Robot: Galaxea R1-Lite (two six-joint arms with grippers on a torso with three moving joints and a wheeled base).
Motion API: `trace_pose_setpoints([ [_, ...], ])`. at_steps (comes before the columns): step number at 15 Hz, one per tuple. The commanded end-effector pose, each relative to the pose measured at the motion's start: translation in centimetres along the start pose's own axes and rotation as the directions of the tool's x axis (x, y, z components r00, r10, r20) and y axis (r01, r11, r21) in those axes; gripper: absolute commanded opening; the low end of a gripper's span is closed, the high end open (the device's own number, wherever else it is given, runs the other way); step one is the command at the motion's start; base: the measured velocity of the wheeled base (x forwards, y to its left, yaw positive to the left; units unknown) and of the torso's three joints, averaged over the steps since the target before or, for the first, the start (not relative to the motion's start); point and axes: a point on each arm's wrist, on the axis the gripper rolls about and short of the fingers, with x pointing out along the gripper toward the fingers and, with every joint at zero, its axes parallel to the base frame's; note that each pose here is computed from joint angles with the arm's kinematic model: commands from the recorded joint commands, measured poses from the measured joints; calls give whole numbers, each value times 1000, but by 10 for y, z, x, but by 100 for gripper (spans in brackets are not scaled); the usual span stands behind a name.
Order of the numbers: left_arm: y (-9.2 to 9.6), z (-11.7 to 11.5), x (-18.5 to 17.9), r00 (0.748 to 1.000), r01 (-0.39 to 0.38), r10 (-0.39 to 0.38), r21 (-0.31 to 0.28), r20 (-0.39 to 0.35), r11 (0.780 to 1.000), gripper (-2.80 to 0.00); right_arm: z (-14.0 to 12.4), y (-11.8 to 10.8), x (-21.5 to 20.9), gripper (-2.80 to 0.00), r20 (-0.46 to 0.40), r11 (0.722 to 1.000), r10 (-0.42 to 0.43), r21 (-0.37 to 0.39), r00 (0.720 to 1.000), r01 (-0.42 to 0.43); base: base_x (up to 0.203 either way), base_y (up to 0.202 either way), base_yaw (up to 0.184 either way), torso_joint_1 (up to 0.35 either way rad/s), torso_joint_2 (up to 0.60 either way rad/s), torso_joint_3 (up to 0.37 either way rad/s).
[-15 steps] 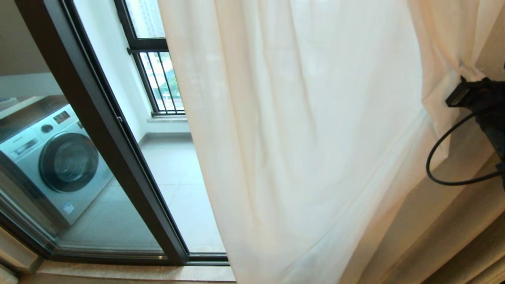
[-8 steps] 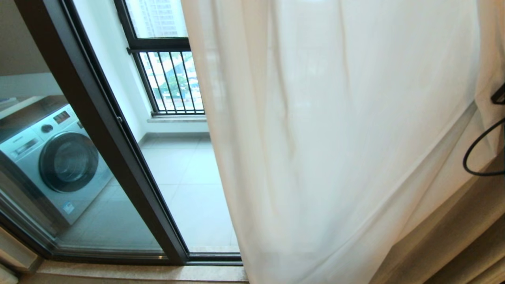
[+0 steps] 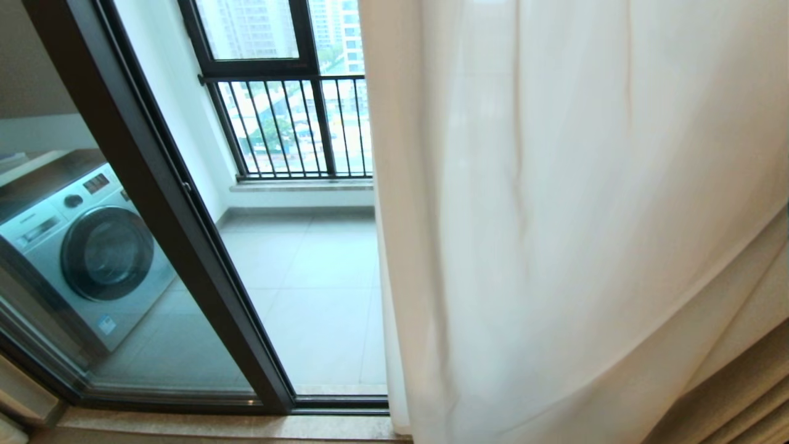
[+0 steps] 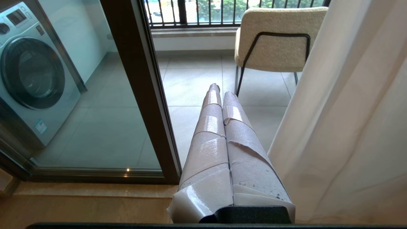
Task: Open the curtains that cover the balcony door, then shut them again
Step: Pull the inner curtains open on both sides
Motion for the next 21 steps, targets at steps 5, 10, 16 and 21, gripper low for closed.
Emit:
trace_pose_setpoints([
  [5,0,0,0,1000,-1,1,0,1,1000,-280,-16,-53,11,-280,-21,995,-79,-58,997,78,0,0,0,0,0,0],
  [10,0,0,0,1000,-1,1,0,1,1000,-280,-19,-97,18,-280,-1,984,-156,-89,988,156,0,0,0,0,0,0],
  [16,0,0,0,1000,-1,1,0,0,1000,-280,-23,-155,11,-280,11,972,-188,-142,982,187,0,0,0,0,0,0],
  [21,0,0,0,1000,-1,1,0,1,1000,-280,-23,-191,-1,-280,16,959,-219,-179,976,218,0,0,0,0,0,0],
])
